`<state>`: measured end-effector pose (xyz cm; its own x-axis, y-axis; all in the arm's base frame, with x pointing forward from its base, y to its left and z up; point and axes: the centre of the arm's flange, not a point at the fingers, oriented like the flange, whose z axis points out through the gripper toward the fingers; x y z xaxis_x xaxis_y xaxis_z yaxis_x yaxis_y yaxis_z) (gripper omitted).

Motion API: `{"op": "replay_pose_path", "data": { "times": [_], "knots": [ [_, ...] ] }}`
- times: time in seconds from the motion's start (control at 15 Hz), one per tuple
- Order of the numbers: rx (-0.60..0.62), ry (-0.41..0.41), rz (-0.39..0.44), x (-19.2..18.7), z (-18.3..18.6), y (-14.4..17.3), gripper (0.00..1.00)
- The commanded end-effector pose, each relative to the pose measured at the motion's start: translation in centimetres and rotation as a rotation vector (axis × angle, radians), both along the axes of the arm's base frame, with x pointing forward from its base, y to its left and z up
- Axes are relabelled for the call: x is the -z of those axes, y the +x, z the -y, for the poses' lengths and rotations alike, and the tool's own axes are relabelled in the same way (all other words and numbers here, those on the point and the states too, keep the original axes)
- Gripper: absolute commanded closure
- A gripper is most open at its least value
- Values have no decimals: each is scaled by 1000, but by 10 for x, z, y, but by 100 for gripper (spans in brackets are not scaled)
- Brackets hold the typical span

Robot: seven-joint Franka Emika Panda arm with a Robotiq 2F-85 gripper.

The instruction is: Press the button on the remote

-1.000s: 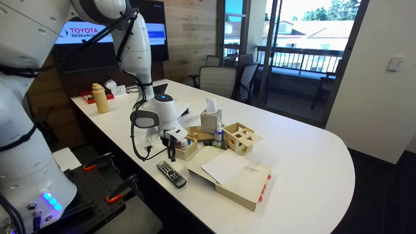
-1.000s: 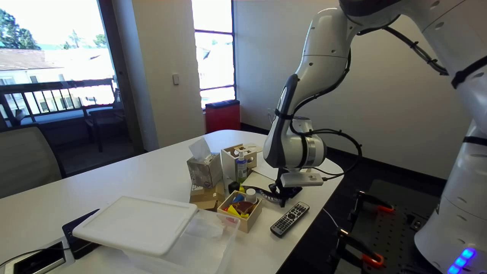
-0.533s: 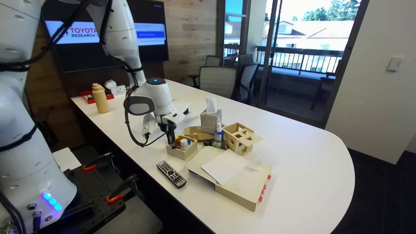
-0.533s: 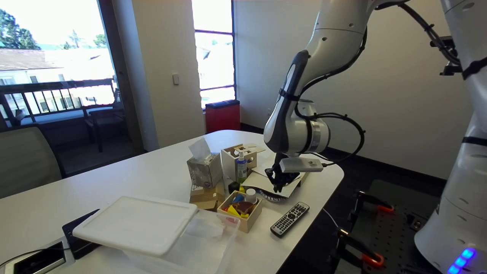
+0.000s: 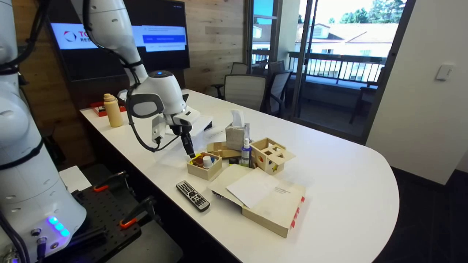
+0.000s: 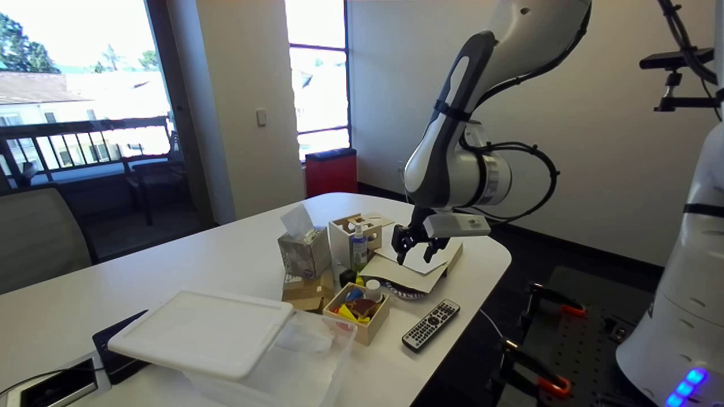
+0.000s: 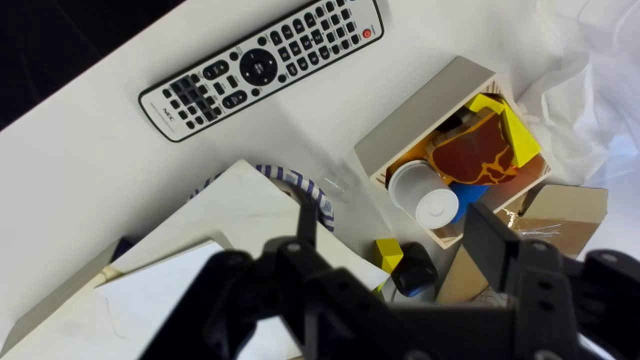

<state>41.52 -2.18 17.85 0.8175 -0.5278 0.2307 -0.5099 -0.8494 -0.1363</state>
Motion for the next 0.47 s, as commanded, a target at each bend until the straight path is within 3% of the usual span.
{"op": "replay_pose_path", "data": {
  "times": [0.0, 0.4],
  "knots": [
    [5, -12, 15, -33, -9, -8, 0],
    [4, -16, 20, -40, -7, -9, 0]
  ]
}}
